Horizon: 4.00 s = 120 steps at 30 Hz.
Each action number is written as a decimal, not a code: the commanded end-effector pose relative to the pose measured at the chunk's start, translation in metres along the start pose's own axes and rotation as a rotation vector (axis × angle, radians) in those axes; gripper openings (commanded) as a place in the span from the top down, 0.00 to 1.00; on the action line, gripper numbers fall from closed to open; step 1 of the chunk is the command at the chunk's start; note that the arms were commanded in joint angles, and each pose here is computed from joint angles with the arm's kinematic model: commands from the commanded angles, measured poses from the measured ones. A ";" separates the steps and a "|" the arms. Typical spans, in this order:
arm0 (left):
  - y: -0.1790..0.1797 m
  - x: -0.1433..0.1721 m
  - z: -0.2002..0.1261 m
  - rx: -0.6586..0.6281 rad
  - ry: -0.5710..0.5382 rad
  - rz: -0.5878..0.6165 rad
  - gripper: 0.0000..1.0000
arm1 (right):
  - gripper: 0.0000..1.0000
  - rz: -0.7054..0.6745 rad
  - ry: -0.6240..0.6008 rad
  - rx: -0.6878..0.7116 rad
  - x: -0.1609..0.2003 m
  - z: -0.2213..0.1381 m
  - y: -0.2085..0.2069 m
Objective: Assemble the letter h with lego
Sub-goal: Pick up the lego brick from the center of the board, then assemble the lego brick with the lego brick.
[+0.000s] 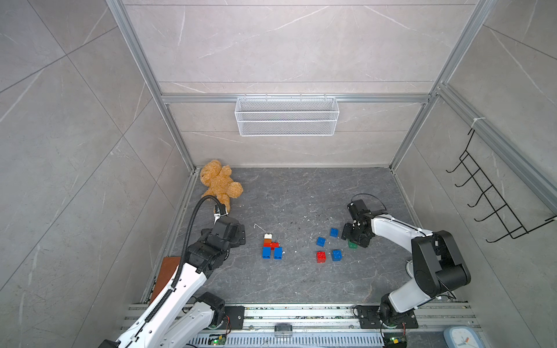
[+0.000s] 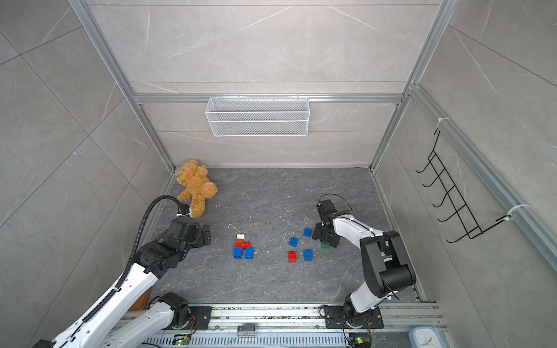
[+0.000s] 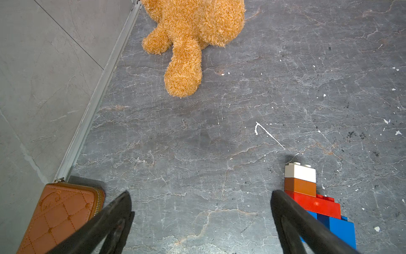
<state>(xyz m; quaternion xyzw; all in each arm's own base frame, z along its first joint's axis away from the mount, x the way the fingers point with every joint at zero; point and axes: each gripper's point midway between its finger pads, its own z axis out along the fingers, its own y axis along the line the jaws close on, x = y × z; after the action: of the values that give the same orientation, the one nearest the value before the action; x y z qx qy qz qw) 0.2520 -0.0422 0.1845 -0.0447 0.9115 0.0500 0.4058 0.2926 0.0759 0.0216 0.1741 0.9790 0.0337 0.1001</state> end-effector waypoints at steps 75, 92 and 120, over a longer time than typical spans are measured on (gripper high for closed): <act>0.007 -0.022 -0.029 0.038 -0.094 -0.070 0.00 | 1.00 -0.597 0.093 -0.148 0.111 -0.116 0.063; -0.005 -0.018 -0.028 0.097 -0.066 -0.060 0.00 | 1.00 -1.029 0.005 -0.191 0.115 -0.114 0.108; -0.005 -0.017 -0.030 0.109 -0.070 -0.065 0.00 | 1.00 -1.731 0.065 -0.107 0.110 -0.096 0.086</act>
<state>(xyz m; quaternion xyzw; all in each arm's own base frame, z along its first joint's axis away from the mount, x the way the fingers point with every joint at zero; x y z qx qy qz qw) 0.2400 -0.0500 0.2010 -0.0413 0.9053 -0.0026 0.4228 0.2097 0.1926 0.1057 -0.6038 0.7924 -0.0206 0.0840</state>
